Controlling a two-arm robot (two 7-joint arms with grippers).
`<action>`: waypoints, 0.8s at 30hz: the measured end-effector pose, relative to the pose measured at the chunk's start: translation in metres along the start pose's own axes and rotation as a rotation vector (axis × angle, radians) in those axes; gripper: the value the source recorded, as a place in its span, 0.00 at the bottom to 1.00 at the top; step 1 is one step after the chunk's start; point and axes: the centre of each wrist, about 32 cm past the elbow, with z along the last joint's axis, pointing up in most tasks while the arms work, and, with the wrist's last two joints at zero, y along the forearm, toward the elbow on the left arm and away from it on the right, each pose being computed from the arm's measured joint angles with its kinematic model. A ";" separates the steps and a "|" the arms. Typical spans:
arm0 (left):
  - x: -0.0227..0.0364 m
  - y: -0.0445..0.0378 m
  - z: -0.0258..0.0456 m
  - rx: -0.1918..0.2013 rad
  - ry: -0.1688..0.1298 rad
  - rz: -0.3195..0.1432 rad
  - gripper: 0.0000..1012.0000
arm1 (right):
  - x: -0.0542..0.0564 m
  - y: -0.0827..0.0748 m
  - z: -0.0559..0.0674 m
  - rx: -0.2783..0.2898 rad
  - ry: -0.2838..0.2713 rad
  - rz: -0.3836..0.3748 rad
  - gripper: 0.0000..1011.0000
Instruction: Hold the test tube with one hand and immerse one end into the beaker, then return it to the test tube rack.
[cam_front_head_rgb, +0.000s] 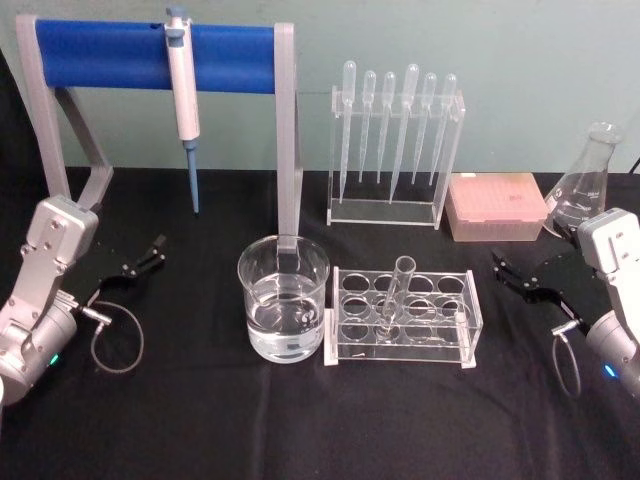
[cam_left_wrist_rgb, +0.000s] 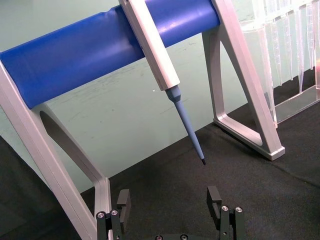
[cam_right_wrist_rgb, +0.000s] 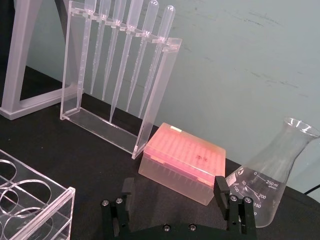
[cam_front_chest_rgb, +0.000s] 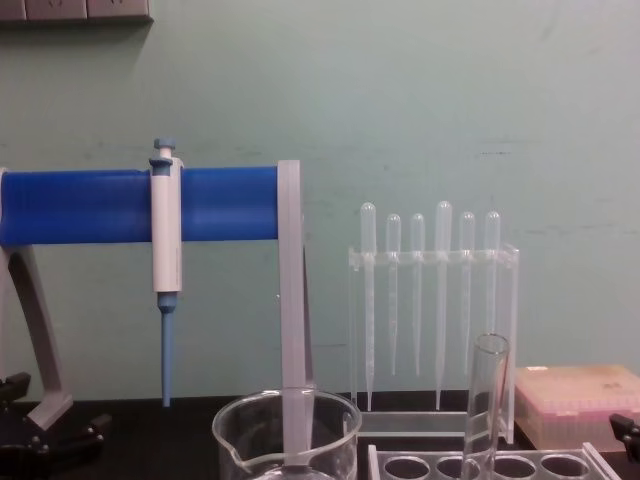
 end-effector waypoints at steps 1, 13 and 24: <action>0.0000 0.0000 0.0000 0.000 0.000 0.000 0.99 | 0.000 0.000 0.000 0.000 0.000 0.000 0.99; 0.0000 0.0000 0.0000 0.000 0.000 0.000 0.99 | 0.000 0.000 0.000 0.000 0.000 0.000 0.99; 0.0000 0.0000 0.0000 0.000 0.000 0.000 0.99 | 0.000 0.000 0.000 0.000 0.000 0.000 0.99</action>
